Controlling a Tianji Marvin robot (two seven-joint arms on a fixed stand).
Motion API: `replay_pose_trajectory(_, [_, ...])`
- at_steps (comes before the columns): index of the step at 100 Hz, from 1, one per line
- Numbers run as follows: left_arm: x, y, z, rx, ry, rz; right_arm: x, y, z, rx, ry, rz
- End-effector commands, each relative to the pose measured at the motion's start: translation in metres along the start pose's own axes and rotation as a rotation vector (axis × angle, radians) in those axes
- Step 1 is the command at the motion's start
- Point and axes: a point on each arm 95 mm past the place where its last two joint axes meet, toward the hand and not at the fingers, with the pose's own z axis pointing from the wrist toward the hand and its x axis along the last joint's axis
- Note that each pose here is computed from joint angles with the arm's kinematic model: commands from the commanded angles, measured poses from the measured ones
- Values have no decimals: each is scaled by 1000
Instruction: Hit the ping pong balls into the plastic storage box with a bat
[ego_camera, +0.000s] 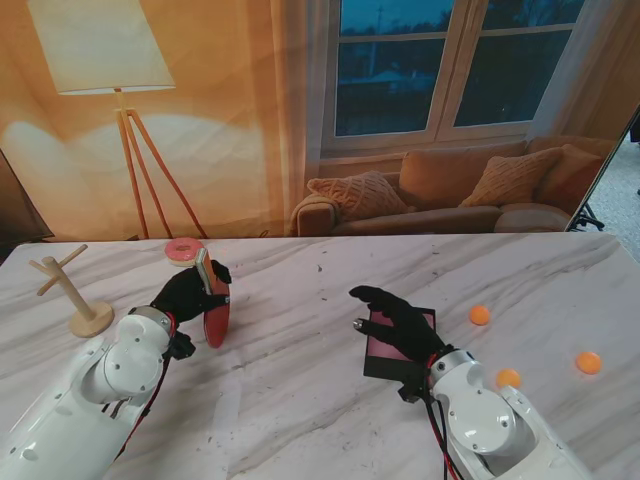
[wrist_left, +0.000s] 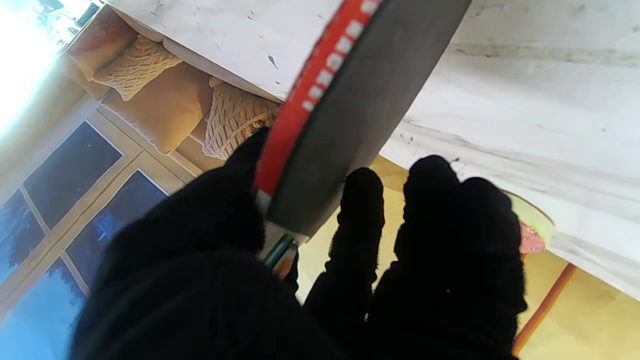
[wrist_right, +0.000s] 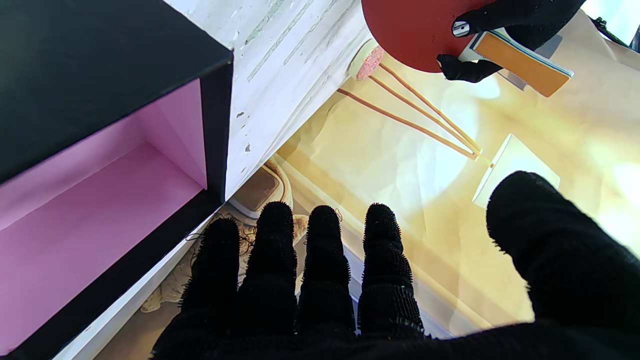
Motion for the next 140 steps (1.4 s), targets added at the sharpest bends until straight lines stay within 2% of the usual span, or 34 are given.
replay_pose_trajectory(1, [-10,10,0,-20,-22,0,-1,-3,0,16,-8,2])
replay_pose_trajectory(21, [-9,9,1,18,-17,-17,-1,-2,0,14,-9,3])
replay_pose_trajectory(59, [5,3,-2,70,-12,-214,-1,-2,0,13,-7,3])
replay_pose_trajectory(81, [9,1,-4,83,-6,-268,-1,-2,0,9,-5,3])
replay_pose_trajectory(102, [16,1,-4,94,22,-335,-1,-2,0,6,-2,3])
replay_pose_trajectory(140, [39,4,-2,97,78,-439,1,-1,1,-3,14,12])
